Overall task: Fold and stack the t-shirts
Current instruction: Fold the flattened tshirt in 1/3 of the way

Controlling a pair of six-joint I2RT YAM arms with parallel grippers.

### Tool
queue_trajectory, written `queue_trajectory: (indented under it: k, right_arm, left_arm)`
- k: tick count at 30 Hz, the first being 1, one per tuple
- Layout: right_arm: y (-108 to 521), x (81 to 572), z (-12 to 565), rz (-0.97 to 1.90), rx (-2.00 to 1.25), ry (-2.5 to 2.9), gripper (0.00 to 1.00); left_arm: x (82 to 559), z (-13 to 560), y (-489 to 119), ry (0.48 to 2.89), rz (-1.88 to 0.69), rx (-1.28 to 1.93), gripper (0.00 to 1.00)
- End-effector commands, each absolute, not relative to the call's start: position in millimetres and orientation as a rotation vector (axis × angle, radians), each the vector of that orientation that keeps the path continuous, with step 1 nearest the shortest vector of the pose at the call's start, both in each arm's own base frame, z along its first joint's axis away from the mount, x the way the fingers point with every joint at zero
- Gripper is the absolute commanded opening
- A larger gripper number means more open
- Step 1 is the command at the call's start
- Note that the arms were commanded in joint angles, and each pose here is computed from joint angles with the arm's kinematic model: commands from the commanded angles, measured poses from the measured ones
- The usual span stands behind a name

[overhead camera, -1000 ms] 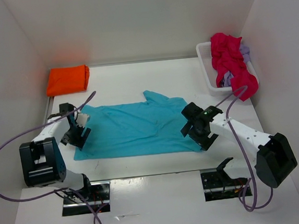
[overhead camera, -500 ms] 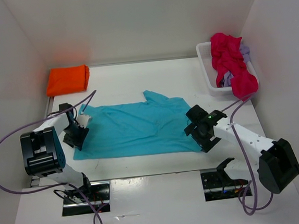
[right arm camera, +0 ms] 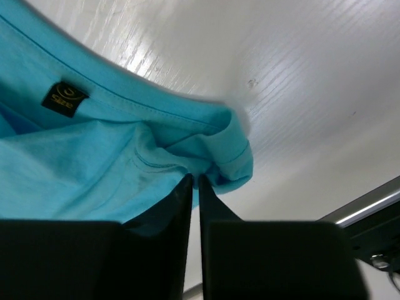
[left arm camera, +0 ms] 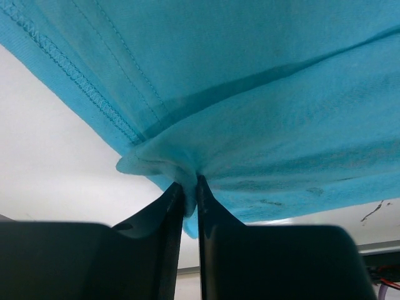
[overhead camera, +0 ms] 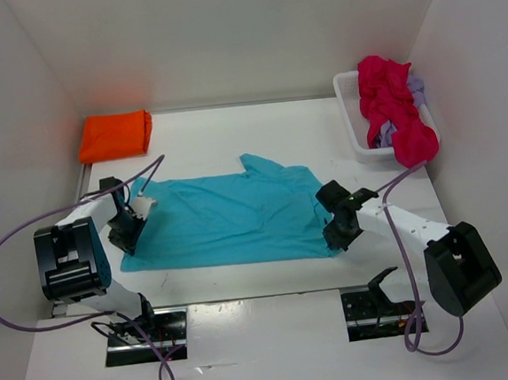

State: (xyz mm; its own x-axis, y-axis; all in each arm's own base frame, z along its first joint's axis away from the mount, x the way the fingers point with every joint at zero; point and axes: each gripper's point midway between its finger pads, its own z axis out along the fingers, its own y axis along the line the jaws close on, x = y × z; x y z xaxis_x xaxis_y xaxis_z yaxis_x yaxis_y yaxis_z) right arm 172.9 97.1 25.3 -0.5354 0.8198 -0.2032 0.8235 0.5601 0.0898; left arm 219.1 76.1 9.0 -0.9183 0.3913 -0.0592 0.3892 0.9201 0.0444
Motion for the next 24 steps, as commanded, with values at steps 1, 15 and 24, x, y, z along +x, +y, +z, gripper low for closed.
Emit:
queue_trajectory:
  k: [1,15,24]
  right_arm:
    - [102.3,177.6,19.7,0.017,1.356,2.588,0.06]
    - [131.9,145.3,38.9,0.146,1.265,2.663,0.00]
    - [141.9,94.7,39.7,0.140,1.300,2.834,0.00]
  left_arm:
    - [199.4,-11.3,97.3,3.082,0.129,0.678,0.18]
    - [160.4,5.7,112.1,3.178,0.243,0.870,0.18]
    - [137.1,26.4,105.0,3.206,0.159,0.987,0.22]
